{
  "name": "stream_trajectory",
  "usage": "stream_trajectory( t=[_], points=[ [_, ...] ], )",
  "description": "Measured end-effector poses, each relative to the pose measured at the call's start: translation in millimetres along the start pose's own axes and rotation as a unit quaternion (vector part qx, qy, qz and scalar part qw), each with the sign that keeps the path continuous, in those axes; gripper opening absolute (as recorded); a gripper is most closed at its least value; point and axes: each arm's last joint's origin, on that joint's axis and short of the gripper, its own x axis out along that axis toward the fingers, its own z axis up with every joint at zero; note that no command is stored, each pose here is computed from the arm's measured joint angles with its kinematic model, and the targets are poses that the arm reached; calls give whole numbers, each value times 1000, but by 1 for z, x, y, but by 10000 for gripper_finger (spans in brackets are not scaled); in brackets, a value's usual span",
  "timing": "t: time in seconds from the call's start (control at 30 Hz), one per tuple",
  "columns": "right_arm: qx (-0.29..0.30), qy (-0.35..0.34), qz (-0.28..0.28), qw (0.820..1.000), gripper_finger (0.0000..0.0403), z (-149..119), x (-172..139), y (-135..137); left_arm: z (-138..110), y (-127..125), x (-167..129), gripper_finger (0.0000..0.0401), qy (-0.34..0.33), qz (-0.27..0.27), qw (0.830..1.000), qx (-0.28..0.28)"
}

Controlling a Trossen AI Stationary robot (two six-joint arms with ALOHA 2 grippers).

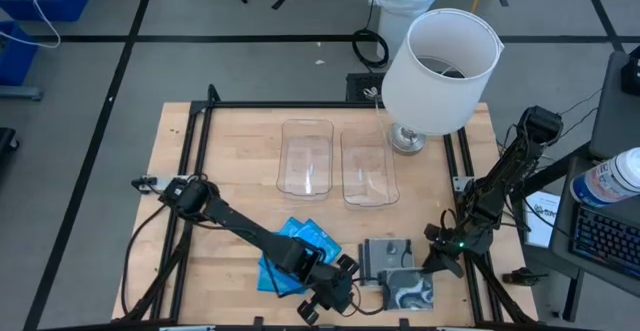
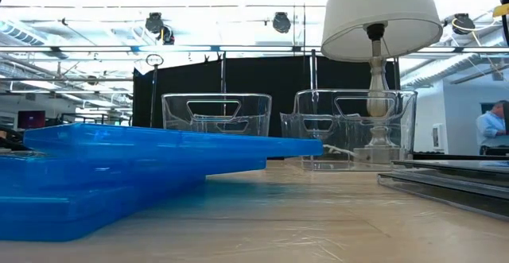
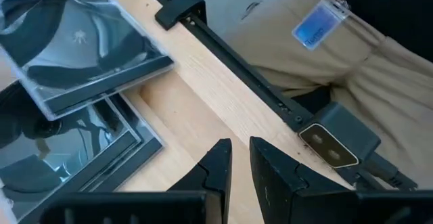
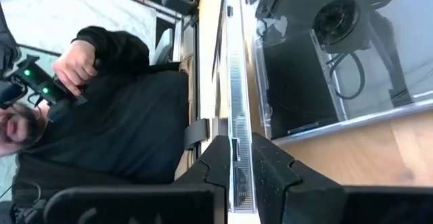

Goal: Pick & place jewel cases by type
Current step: Put the black cd case into the right transparent bin

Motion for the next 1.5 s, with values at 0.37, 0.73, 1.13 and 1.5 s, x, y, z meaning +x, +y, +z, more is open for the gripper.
stream_trajectory(
  t=[0.37,0.73,1.13,1.5],
  points=[
    [-18,-42,38,998,26,5,-4,9,-15,-1,8,62,30,-6,999,-9],
    [-145,-152,76,975,26,40,-24,57,-20,-21,9,62,76,-28,997,-2],
    [-264,-175,-217,924,26,130,-101,128,-16,-50,12,62,84,-43,995,17],
    [-237,-77,-353,902,26,213,-113,117,-20,-52,14,62,88,-44,995,18]
  ],
)
